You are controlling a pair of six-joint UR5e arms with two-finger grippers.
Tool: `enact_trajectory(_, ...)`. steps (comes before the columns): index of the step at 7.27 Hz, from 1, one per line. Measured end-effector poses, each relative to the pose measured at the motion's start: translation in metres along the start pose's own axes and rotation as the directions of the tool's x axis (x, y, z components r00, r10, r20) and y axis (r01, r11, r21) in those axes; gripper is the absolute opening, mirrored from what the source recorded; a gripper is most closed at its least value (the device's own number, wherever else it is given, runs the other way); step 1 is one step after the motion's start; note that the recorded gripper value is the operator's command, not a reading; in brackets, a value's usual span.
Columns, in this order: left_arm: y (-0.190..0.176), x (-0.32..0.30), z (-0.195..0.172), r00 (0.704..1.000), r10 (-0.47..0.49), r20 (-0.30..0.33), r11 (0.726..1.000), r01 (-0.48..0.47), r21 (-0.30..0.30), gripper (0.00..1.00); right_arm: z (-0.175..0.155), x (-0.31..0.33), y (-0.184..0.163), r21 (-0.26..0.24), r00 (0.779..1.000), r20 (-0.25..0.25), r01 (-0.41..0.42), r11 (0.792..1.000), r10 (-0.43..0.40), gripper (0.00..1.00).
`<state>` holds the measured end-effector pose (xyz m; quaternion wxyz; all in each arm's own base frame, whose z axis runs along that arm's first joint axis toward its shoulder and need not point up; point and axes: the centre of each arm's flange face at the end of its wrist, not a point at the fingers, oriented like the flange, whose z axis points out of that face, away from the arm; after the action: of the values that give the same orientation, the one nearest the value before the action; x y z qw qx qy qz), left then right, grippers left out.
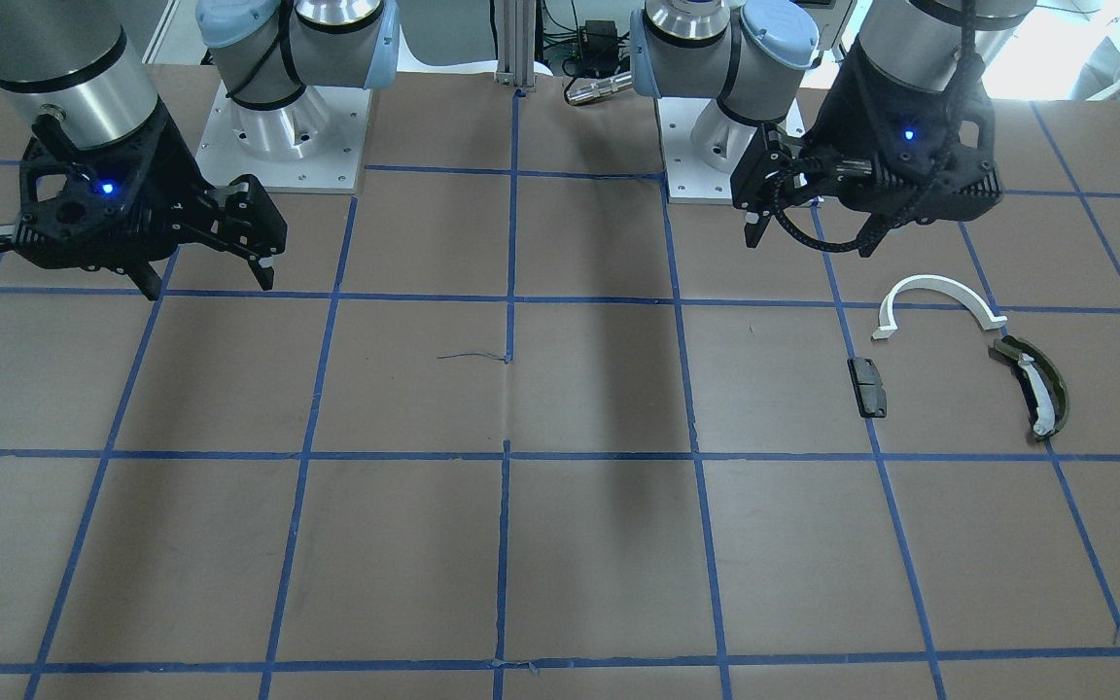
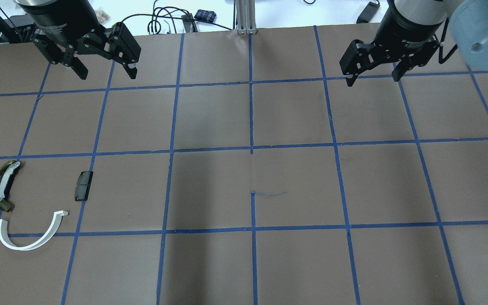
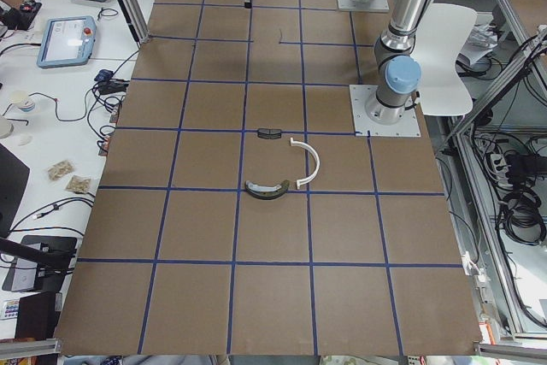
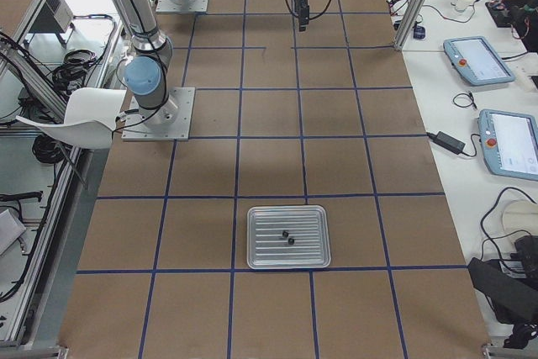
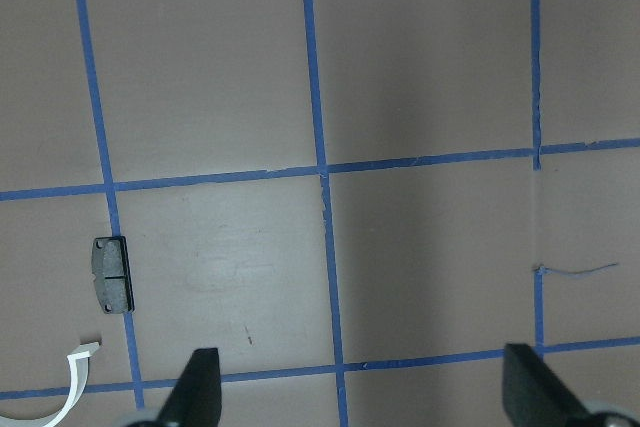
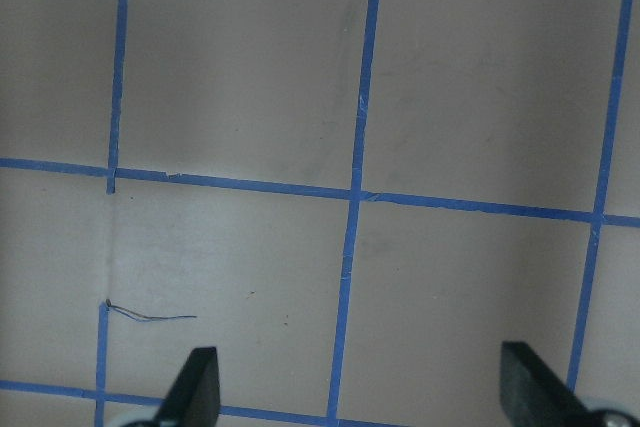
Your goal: Place bearing gear from tray to pile
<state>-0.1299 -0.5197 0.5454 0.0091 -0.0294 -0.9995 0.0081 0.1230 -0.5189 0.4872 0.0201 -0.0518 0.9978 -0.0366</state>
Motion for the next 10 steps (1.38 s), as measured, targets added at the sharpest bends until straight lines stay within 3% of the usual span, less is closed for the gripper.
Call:
enact_trajectory(4, 0.001, -0.015, 0.000, 1.000, -0.029, 0.000, 1.000, 0.029, -0.002, 1.00, 0.000, 0.001, -0.002, 0.000, 1.000, 0.000, 0.002, 1.000, -0.002, 1.00)
enact_trajectory(6, 0.002, -0.015, 0.000, 1.000, -0.029, 0.001, 1.000, 0.029, -0.002, 1.00, 0.005, 0.019, -0.007, -0.017, 0.999, -0.043, -0.009, 1.000, 0.008, 1.00)
enact_trajectory(8, 0.002, -0.015, 0.000, 1.000, -0.029, 0.001, 1.000, 0.029, -0.002, 1.00, 0.006, 0.098, -0.009, -0.040, 0.995, -0.097, -0.027, 0.999, 0.023, 1.00)
enact_trajectory(10, 0.002, -0.015, 0.000, 1.000, -0.029, 0.000, 1.000, 0.029, -0.002, 1.00, 0.022, 0.212, -0.001, -0.093, 0.995, -0.077, 0.054, 0.994, -0.062, 1.00)
